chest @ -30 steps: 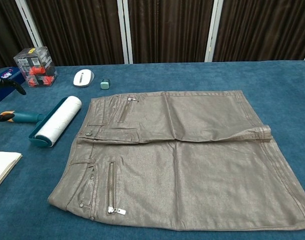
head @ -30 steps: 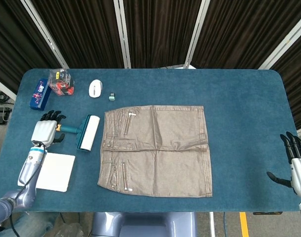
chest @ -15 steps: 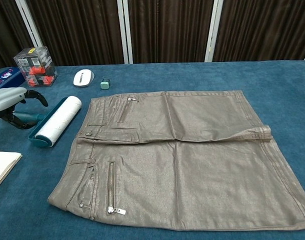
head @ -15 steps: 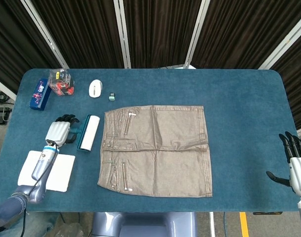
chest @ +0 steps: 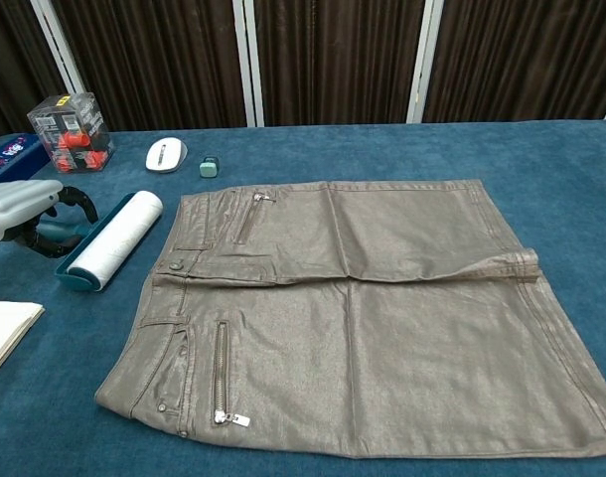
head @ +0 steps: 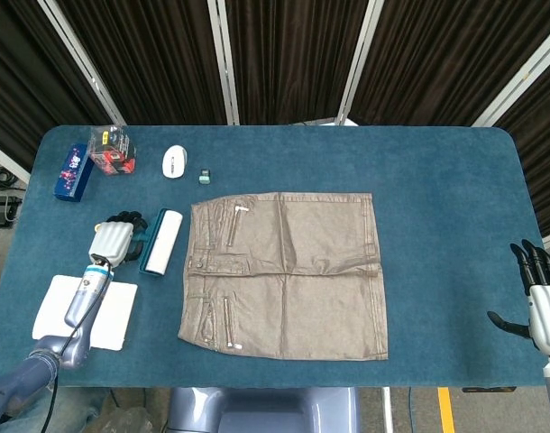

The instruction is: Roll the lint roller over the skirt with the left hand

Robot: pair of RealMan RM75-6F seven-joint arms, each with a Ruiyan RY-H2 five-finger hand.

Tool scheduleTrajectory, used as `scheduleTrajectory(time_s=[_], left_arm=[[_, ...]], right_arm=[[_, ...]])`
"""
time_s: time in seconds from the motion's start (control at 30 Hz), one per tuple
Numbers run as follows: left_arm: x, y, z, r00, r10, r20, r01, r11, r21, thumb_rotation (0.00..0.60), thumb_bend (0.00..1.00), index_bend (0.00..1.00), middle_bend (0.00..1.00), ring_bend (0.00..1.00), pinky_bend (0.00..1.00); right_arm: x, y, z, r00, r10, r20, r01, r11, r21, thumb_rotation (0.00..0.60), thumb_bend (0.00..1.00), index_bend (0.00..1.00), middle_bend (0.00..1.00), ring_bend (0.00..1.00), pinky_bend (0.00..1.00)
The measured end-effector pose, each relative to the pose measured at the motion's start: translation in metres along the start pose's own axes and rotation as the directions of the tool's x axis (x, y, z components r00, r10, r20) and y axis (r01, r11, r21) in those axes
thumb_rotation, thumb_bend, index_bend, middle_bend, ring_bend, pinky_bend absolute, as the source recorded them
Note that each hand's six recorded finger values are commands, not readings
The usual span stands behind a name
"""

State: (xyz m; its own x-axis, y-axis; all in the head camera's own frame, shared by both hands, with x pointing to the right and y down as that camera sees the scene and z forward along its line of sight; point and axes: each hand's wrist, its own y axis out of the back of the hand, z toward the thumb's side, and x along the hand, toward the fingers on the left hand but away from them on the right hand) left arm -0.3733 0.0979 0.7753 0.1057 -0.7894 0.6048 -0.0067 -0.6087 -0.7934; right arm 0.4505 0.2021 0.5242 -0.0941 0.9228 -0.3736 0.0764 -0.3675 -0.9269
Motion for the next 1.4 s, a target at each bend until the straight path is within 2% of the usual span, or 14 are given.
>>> scheduleTrajectory(time_s=[0.7, 0.97, 1.03, 1.17, 1.4], left_arm=[[-0.001, -0.002, -0.011, 1.000, -0.008, -0.015, 0.008, 1.000, -0.003, 0.600, 0.43, 0.35, 0.21, 0.17, 0.25], [0.000, 0.001, -0.006, 1.000, 0.015, 0.003, -0.015, 1.000, -0.001, 0.600, 0.48, 0.41, 0.28, 0.22, 0.29], [0.000, 0.001, -0.007, 1.000, 0.013, 0.004, -0.013, 1.000, 0.006, 0.600, 0.51, 0.50, 0.35, 0.25, 0.33], [0.000, 0.002, -0.007, 1.000, 0.008, 0.004, -0.008, 1.000, 0.003, 0.600, 0.58, 0.58, 0.47, 0.34, 0.42], [-0.003, 0.014, -0.002, 0.999, 0.036, 0.034, -0.037, 0.999, 0.009, 0.600, 0.63, 0.60, 0.49, 0.38, 0.46]], right_arm=[[0.000, -0.002, 0.001, 1.000, 0.009, 0.002, -0.010, 1.000, 0.007, 0.600, 0.00, 0.00, 0.00, 0.00, 0.00], [-0.001, -0.003, 0.000, 1.000, 0.015, 0.006, -0.015, 1.000, 0.009, 0.600, 0.00, 0.00, 0.00, 0.00, 0.00], [-0.001, -0.004, 0.000, 1.000, 0.019, 0.006, -0.019, 1.000, 0.008, 0.600, 0.00, 0.00, 0.00, 0.00, 0.00], [-0.002, -0.004, -0.001, 1.000, 0.026, 0.007, -0.026, 1.000, 0.004, 0.600, 0.00, 0.00, 0.00, 0.00, 0.00], [-0.001, -0.003, -0.001, 1.000, 0.023, 0.006, -0.023, 1.000, -0.001, 0.600, 0.00, 0.00, 0.00, 0.00, 0.00]])
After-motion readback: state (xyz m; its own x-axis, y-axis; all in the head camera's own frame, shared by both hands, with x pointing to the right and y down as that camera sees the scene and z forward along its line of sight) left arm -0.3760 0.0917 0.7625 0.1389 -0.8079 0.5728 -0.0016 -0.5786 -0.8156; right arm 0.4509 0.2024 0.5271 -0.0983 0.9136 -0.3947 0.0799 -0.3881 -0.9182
